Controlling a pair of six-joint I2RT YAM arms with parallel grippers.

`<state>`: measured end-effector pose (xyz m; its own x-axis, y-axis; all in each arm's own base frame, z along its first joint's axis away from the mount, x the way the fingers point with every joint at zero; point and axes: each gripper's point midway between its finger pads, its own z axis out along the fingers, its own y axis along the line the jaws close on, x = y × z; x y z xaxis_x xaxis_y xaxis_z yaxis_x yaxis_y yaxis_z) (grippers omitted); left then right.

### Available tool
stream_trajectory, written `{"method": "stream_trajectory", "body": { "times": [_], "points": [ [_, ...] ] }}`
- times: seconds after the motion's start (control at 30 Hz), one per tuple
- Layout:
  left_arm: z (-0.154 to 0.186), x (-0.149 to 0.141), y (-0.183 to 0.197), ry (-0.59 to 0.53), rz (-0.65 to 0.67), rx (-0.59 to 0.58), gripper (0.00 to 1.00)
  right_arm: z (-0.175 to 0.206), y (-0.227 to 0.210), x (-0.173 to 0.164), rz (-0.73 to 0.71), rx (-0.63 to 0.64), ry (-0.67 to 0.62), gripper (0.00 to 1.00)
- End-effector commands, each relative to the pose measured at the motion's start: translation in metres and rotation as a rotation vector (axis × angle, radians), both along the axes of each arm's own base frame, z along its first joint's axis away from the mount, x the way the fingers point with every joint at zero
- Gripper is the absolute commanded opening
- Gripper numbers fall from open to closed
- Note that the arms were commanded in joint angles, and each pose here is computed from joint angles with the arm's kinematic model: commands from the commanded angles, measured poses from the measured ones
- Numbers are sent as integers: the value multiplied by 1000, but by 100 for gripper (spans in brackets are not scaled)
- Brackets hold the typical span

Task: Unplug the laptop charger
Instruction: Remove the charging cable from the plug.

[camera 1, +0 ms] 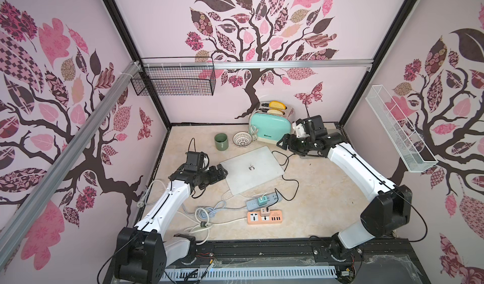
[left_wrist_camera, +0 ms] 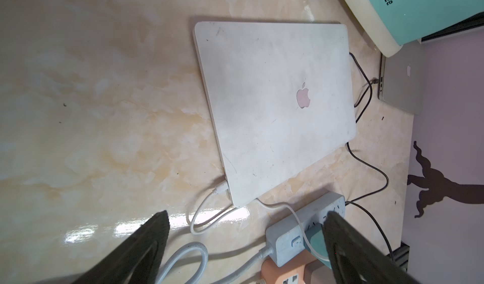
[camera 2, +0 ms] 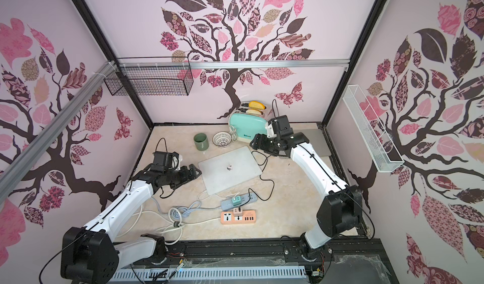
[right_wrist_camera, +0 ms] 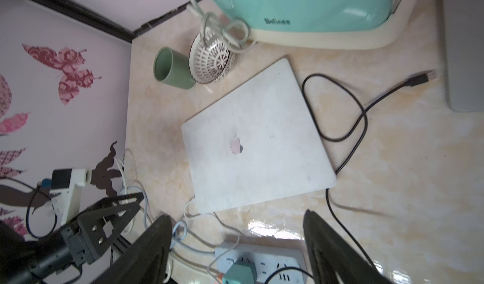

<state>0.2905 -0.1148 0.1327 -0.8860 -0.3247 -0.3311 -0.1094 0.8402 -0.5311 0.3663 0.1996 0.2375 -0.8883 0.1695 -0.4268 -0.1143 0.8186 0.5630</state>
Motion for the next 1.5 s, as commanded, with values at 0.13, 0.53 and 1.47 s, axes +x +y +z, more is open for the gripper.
{"method": "stream_trajectory", "body": {
  "times": [0.13,0.53,1.47],
  "points": [
    [10,-50,-36,49,-179,-10,97,6,-1,-109,220,-4,98,81],
    [9,-96,-76,53,-292,-56,98,3,-7,-169,251,-33,143,87],
    [10,-130,-148,136,-292,0,98,-6,-22,-214,163,69,190,93]
  ]
}}
